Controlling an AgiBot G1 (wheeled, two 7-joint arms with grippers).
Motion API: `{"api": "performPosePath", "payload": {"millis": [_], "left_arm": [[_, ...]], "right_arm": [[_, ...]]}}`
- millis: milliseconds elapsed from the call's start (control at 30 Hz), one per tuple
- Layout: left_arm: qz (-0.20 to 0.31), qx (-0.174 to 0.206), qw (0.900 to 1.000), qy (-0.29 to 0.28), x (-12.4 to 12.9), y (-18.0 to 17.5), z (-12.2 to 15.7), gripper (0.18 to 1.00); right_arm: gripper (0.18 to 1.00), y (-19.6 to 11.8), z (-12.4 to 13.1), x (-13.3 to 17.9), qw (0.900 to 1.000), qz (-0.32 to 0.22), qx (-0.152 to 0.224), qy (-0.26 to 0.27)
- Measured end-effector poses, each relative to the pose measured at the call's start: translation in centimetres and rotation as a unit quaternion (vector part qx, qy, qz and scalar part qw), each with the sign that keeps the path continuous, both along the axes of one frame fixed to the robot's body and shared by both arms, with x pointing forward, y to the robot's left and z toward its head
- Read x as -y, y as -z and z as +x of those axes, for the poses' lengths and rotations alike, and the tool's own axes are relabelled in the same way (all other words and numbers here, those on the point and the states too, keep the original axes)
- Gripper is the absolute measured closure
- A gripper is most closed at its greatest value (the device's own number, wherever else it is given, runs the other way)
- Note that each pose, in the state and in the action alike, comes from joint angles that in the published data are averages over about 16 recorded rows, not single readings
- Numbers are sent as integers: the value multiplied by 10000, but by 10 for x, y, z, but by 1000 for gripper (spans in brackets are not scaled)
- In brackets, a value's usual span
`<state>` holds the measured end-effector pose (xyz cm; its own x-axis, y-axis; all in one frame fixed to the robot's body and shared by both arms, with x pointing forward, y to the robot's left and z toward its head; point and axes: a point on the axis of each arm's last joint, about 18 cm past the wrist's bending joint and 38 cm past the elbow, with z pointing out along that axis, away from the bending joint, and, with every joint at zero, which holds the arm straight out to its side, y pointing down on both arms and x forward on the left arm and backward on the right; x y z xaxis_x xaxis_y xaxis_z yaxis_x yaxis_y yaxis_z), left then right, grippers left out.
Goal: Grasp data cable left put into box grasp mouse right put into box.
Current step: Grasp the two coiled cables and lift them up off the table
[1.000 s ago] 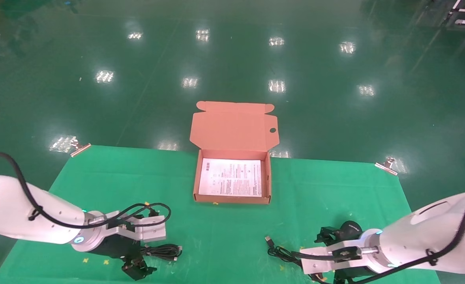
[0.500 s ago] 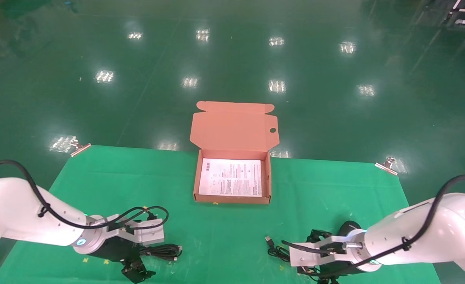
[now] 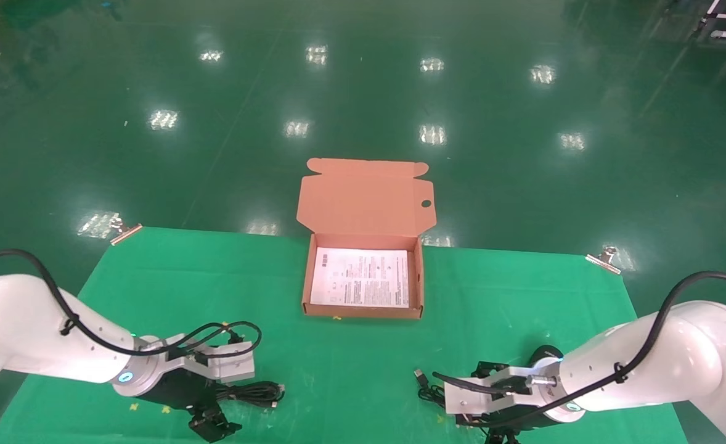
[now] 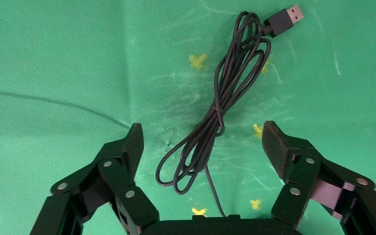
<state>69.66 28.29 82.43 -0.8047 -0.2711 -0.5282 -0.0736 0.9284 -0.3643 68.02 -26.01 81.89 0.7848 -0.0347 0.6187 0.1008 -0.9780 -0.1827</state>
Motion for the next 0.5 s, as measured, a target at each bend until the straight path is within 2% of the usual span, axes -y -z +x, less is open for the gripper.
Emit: {"api": "performPosePath", "payload": {"millis": [267,500], "left_arm": [[1,9,10000,11,0,-1,-1,276],[4,13,10000,17,0,-1,-1,385]], "right_arm": [[290,-1,-1,0,10000,-6,1,-8],[419,-1,-2,0,10000,-13,2,-13]]}}
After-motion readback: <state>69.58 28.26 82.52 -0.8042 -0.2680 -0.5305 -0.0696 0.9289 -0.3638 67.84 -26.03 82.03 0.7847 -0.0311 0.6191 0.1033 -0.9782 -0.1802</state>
